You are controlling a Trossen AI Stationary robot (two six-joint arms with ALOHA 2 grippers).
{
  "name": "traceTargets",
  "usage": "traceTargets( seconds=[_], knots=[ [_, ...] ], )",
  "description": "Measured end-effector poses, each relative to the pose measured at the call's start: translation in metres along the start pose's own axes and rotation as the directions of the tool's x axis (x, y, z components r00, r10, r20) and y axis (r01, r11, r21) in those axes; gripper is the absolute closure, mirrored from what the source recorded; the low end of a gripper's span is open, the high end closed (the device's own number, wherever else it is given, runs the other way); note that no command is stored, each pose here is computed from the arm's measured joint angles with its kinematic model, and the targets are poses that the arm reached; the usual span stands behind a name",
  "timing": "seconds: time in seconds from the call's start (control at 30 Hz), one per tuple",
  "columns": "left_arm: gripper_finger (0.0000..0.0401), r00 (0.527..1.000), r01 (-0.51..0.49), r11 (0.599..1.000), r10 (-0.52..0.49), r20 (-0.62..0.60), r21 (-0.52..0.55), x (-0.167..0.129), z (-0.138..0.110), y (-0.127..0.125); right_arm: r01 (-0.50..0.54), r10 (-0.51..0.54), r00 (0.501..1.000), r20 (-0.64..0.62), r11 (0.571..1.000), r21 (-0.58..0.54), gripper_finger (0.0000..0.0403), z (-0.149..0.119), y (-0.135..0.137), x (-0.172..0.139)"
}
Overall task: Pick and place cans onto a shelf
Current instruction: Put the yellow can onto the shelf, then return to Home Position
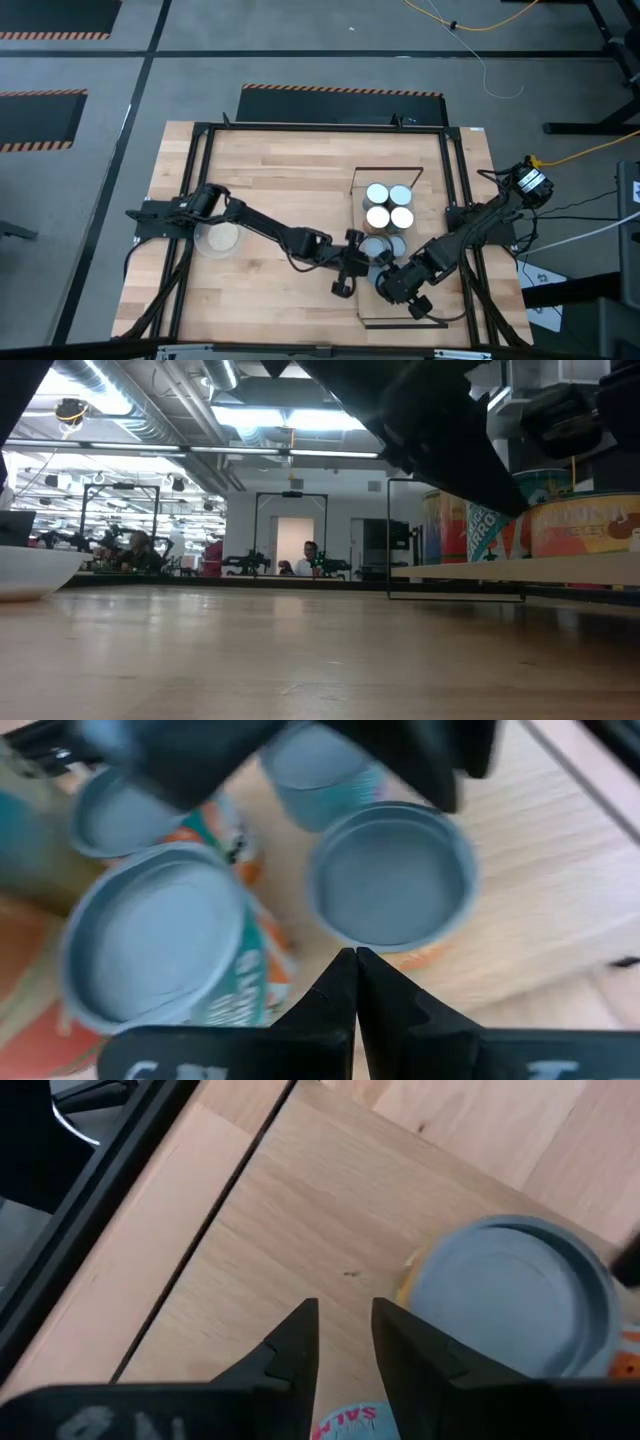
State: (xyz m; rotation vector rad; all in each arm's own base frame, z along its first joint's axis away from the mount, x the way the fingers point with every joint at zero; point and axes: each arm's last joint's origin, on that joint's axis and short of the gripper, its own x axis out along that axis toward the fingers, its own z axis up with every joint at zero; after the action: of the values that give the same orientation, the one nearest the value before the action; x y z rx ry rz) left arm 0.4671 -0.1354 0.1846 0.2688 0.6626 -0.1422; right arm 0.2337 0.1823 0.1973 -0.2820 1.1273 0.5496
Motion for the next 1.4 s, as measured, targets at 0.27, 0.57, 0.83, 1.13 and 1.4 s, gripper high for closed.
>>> traceTargets(
  seconds=[0.27,0.57,0.83,1.13,1.4],
  knots=[
    [0.04,0.991,0.129,0.992,-0.129,0.017,0.007,-0.001,0.001,-0.006,0.014,-0.012,0.998,-0.06,0.999,0.04,0.0302,-0.005,-0.006,0.0],
    [0.04,0.976,0.212,0.977,-0.213,0.045,0.015,-0.002,0.003,-0.012,0.029,-0.023,0.996,-0.088,0.998,0.062,0.0302,-0.008,-0.011,-0.001],
    [0.04,0.974,0.221,0.975,-0.221,0.052,0.02,-0.002,0.004,-0.015,0.024,-0.02,0.996,-0.082,0.998,0.053,0.0302,-0.006,-0.011,-0.002],
    [0.04,0.984,0.167,0.986,-0.168,0.065,0.017,-0.019,0.015,-0.008,0.009,-0.01,0.999,-0.039,1.0,-0.014,0.0302,0.019,-0.008,-0.028],
    [0.04,0.982,0.117,0.993,-0.12,0.144,0.026,-0.078,0.047,0.008,0.016,-0.015,1.0,0.016,0.999,-0.045,0.0302,0.046,-0.005,-0.068]
  ],
)
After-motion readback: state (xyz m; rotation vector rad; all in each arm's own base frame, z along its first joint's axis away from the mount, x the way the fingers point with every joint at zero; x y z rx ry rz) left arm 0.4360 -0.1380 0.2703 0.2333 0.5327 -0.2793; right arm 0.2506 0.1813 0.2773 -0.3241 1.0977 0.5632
